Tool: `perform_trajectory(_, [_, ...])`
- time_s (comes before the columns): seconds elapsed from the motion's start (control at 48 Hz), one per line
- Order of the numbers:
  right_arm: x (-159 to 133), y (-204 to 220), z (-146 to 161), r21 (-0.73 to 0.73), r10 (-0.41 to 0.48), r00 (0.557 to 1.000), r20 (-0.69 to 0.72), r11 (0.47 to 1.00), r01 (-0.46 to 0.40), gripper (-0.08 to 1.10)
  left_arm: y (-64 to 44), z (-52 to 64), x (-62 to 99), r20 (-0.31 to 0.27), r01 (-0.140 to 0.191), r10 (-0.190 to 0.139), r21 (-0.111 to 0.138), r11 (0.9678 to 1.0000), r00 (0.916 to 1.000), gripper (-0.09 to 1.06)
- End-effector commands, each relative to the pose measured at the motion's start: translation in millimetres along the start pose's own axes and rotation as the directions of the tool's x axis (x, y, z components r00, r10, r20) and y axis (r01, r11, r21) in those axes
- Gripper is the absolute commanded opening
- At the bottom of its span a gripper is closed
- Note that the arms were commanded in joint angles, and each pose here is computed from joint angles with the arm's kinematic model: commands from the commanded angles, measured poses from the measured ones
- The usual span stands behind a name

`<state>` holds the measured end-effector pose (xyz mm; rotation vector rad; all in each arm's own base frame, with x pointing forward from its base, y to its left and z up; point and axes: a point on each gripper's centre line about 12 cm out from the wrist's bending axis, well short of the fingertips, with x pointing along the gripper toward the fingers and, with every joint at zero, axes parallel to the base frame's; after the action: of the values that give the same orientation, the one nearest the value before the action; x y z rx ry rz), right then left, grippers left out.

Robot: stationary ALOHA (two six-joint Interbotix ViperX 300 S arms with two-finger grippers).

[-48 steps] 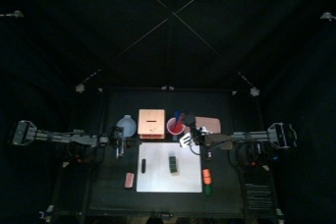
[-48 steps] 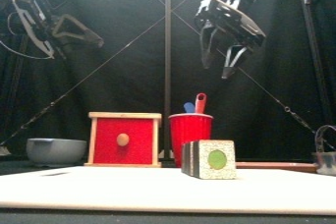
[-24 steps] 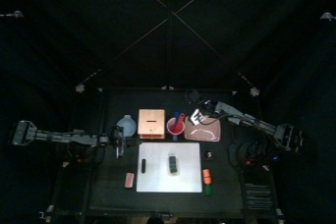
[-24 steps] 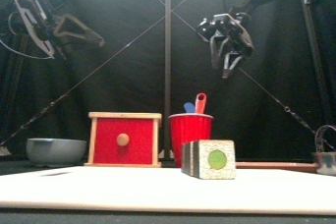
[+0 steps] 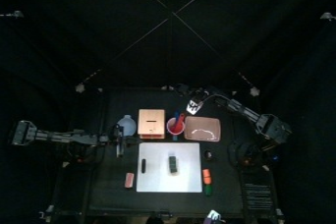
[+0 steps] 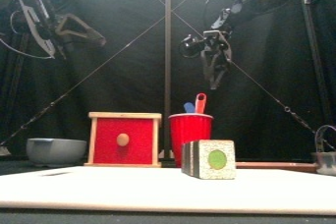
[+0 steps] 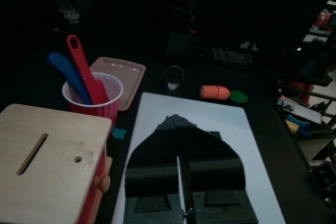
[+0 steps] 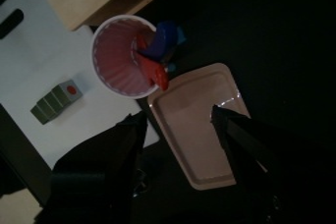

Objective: Place sushi on board then cut the sushi with the knife then place the pieces on the plate
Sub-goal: Pick knife at handle with right hand

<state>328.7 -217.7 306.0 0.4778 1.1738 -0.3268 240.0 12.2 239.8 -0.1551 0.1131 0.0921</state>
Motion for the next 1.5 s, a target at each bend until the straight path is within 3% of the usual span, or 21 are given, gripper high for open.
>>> perform_trajectory(0.021, [-11, 0, 12, -0.034, 0.01, 1.0, 0.003, 0.999, -0.01, 0.88, -1.0, 9.2, 2.3, 0.028, 0.001, -0.001, -0.004, 1.0, 0.9996, 0.0])
perform_trajectory(0.417, [22, -1, 35, -0.092, 0.053, 0.989, -0.141, 0.993, -0.067, 0.88, 0.5, 4.2, 1.0, 0.015, -0.009, 0.009, -0.032, 0.9995, 0.9998, 0.0])
perform_trajectory(0.917, [56, 17, 36, -0.126, 0.063, 0.97, -0.236, 0.987, -0.095, 0.88, 1.6, -1.1, -0.5, 0.001, -0.013, 0.013, -0.034, 0.9994, 0.9999, 0.0])
perform_trajectory(1.5, [73, 21, 28, -0.133, 0.048, 0.955, -0.293, 0.987, -0.09, 0.88, 3.3, -7.0, -2.3, -0.013, -0.018, 0.018, -0.031, 0.9993, 0.9998, 0.0])
